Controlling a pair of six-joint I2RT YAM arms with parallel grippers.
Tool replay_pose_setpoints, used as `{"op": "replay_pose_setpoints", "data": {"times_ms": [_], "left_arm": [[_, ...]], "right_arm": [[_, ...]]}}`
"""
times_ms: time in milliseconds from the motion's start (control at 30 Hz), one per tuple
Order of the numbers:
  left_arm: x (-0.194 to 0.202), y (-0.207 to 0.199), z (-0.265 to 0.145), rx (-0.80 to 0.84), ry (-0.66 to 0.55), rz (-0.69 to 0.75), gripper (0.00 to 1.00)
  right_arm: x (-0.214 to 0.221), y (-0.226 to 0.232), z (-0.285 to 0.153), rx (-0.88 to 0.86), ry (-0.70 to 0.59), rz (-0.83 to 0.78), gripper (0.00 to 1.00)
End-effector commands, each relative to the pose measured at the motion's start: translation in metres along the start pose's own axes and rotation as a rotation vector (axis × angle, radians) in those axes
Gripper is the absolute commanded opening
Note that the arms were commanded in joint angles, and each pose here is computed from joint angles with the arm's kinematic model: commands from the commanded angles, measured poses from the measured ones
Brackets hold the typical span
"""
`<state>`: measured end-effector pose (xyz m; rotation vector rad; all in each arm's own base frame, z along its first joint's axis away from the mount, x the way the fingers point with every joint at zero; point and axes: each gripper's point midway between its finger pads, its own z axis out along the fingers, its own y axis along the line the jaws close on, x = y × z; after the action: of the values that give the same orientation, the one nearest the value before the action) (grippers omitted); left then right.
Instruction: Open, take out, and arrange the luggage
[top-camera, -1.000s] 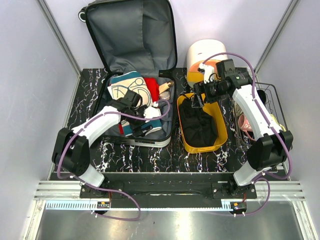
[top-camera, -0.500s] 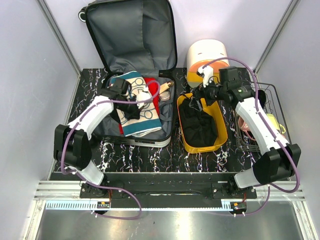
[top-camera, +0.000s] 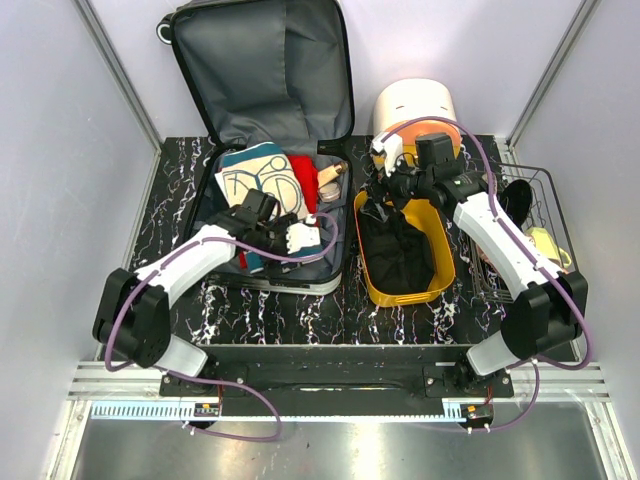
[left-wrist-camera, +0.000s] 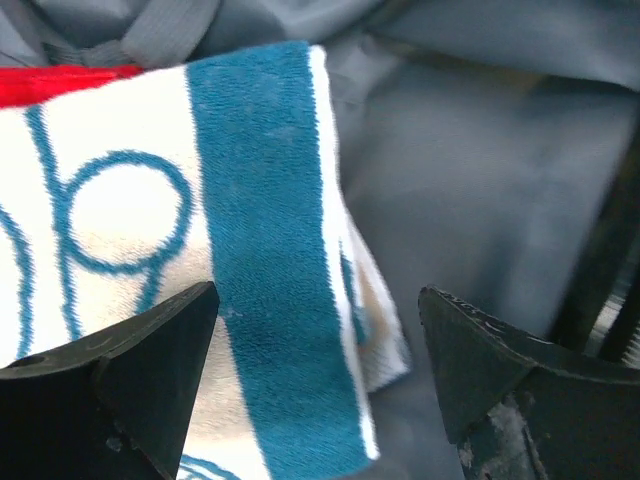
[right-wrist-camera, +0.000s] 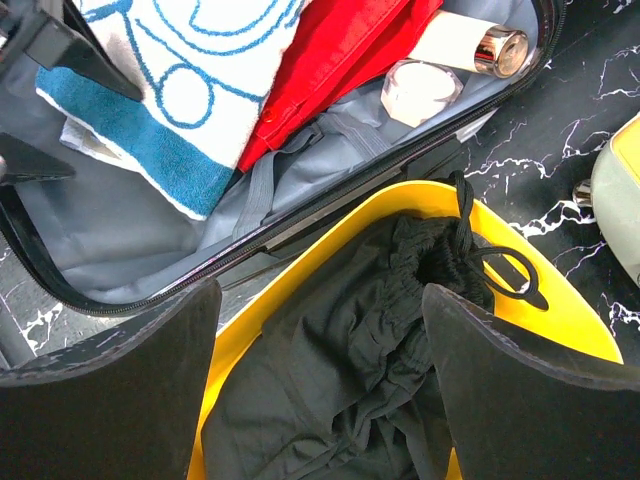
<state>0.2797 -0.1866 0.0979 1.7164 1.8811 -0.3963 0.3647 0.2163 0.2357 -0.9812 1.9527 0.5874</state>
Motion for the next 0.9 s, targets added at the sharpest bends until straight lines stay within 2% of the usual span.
{"op": "replay_pose_setpoints", "data": {"times_ms": [0, 67, 100, 167, 200, 267, 300, 367, 400, 433, 467, 533, 667, 867], "left_arm": [[0.028, 0.030, 0.025, -0.112, 0.124, 0.133, 0.86], [0.040, 0.035, 0.037, -0.104, 0.170, 0.136, 0.78], [0.038, 0.040, 0.038, -0.108, 0.171, 0.137, 0.67], [0.039, 0.039, 0.043, -0.088, 0.177, 0.129, 0.51], [0.035, 0.043, 0.042, -0.091, 0.169, 0.130, 0.35], [0.026, 0.044, 0.038, -0.081, 0.145, 0.124, 0.21], [0.021, 0.046, 0.034, -0.080, 0.128, 0.110, 0.08], [0.012, 0.036, 0.018, 0.001, 0.051, 0.018, 0.01], [-0.005, 0.044, 0.005, 0.006, -0.008, -0.003, 0.00], [-0.014, 0.029, -0.004, 0.093, -0.067, -0.061, 0.00], [-0.021, 0.042, -0.019, 0.077, -0.100, -0.085, 0.00], [-0.023, 0.029, -0.028, 0.162, -0.115, -0.144, 0.00], [-0.028, 0.040, -0.044, 0.188, -0.166, -0.224, 0.00], [-0.032, 0.052, -0.053, 0.235, -0.234, -0.317, 0.00]], "right_arm": [[-0.018, -0.005, -0.009, 0.044, -0.064, -0.025, 0.91], [-0.017, -0.006, -0.011, 0.060, -0.062, -0.034, 0.92], [-0.017, -0.007, -0.012, 0.063, -0.061, -0.038, 0.92], [-0.017, -0.008, -0.013, 0.070, -0.062, -0.051, 0.92], [-0.017, -0.008, -0.011, 0.069, -0.060, -0.054, 0.92], [-0.020, -0.009, -0.012, 0.071, -0.068, -0.059, 0.92], [-0.022, -0.010, -0.012, 0.073, -0.075, -0.062, 0.92], [-0.026, -0.011, -0.012, 0.073, -0.087, -0.079, 0.92], [-0.029, -0.010, -0.013, 0.073, -0.099, -0.094, 0.92], [-0.030, -0.008, -0.014, 0.060, -0.109, -0.122, 0.91], [-0.028, -0.006, -0.014, 0.046, -0.112, -0.139, 0.91], [-0.032, 0.003, -0.012, 0.001, -0.139, -0.196, 0.90], [-0.023, 0.022, 0.010, -0.050, -0.113, -0.316, 0.88], [-0.033, 0.070, 0.045, -0.107, -0.200, -0.531, 0.96]]}}
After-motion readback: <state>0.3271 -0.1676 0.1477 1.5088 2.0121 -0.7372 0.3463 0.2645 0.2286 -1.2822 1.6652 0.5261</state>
